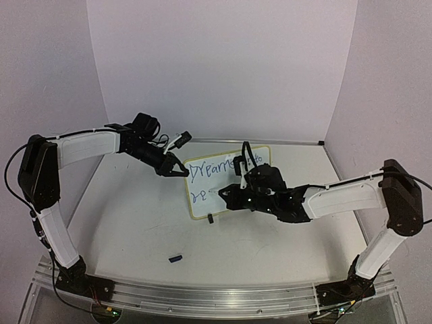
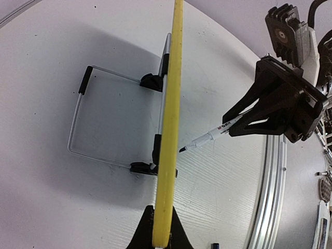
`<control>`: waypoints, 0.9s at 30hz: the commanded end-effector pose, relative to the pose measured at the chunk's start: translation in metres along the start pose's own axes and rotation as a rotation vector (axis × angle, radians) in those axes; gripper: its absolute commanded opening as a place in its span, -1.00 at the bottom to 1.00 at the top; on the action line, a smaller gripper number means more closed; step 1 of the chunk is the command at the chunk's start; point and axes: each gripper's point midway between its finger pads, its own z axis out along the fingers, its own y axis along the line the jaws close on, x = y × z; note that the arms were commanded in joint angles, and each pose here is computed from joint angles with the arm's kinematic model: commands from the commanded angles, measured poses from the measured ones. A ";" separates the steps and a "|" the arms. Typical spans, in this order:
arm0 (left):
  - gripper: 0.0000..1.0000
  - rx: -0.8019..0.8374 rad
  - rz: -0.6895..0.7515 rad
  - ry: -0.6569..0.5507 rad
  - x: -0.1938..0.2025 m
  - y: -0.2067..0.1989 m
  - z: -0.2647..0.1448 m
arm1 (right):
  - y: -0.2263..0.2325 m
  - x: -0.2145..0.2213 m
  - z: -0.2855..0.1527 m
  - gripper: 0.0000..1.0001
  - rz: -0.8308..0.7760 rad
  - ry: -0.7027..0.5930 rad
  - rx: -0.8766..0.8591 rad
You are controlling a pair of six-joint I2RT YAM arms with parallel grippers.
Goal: Write a sentence on the whiteboard
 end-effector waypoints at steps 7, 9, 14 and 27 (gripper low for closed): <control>-1.00 -0.005 -0.010 0.063 0.012 -0.004 0.008 | -0.008 -0.009 0.011 -1.00 0.016 -0.019 0.013; -1.00 -0.005 -0.010 0.064 0.012 -0.004 0.009 | -0.009 -0.010 0.012 -1.00 0.016 -0.020 0.012; -1.00 -0.005 -0.011 0.064 0.013 -0.004 0.009 | -0.008 -0.016 0.013 -1.00 0.013 -0.033 0.009; -1.00 -0.006 -0.012 0.066 0.013 -0.004 0.009 | 0.003 -0.020 0.012 -1.00 -0.002 -0.045 -0.055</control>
